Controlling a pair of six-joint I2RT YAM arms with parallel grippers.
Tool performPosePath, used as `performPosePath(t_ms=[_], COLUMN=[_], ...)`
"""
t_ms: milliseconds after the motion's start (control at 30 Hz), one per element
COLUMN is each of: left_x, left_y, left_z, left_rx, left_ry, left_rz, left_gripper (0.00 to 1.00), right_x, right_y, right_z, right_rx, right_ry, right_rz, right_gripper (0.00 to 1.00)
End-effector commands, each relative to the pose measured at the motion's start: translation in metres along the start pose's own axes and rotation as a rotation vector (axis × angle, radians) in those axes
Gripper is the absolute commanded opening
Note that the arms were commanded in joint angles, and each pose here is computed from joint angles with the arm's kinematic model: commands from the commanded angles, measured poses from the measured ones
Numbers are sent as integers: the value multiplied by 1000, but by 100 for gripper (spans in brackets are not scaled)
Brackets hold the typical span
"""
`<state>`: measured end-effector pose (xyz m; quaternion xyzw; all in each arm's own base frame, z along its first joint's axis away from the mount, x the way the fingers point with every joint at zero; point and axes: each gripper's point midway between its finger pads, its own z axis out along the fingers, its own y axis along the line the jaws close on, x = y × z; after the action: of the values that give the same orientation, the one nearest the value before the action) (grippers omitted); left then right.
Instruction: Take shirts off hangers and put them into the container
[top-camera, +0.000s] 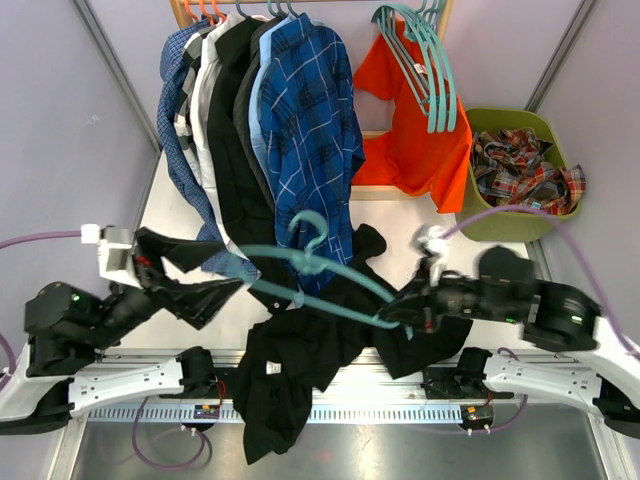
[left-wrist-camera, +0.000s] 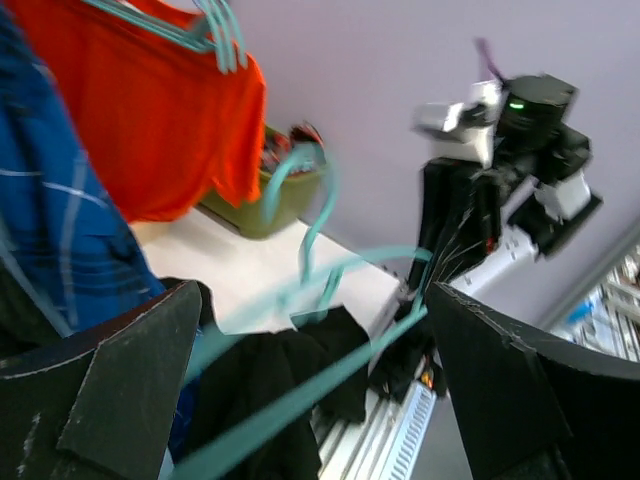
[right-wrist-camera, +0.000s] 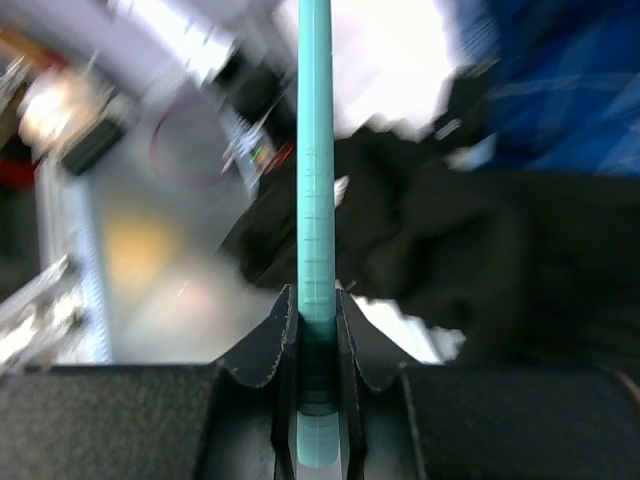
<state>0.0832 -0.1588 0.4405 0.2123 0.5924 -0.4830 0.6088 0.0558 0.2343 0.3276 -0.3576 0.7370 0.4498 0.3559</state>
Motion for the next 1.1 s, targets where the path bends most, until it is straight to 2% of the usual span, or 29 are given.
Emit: performPosePath(t_ms=[0,33,100,133,200,233,300,400,667,733,767,800,833,900,967,1000,1067], left_x=[-14,-11,-1,3,16,20,28,39,49,50,52,52,52,53,53,54,54], left_y=[28,36,44,46,51,52,54,55,53,53,54,53,53,52,52,52,52], left_z=[-17,-21,-27,-28,-30,-30,-30,-28,-26,-28,-29,-30,-31,-33,-34,-35,-34], left_rx=[-131,-167,-190,-204,-218,-224,-229,-234,-214,-209,-206,-202,-196,-188,-184,-184,-180], left_ry=[-104,-104,-102,-99,-73,-66,-52,-32,-20,-26,-30,-33,-34,-41,-46,-47,-48], left_rz=[-14,-26,-40,-55,-64,-75,-82,-92,-105,-112,-115,-118,-119,-127,-131,-132,-131], left_gripper=[99,99,99,99,99,99,99,99,99,99,99,99,99,99,99,99,99], right_x=[-65,-80,-100,-106,-117,-118,-126,-143,-189,-203,-205,-219,-222,-242,-250,-267,-269], right_y=[-35,-46,-51,-63,-73,-88,-98,-118,-131,-138,-164,-164,-174,-177,-188,-189,-210], right_z=[-70,-99,-127,-150,-167,-173,-173,-145,-86,-67,-81,-85,-69,-77,-62,-72,-56], right_rx=[300,393,448,532,618,721,806,991,1127,1076,1137,1106,1080,1097,1067,1030,1010], right_ry=[-329,-442,-579,-661,-733,-749,-755,-661,-535,-499,-478,-504,-460,-502,-464,-503,-446], right_rz=[-53,-41,-40,-19,-47,-38,-47,-77,-142,-133,-94,-75,-88,-101,-102,-94,-67], right_gripper=[0,0,0,0,0,0,0,0,0,0,0,0,0,0,0,0,0])
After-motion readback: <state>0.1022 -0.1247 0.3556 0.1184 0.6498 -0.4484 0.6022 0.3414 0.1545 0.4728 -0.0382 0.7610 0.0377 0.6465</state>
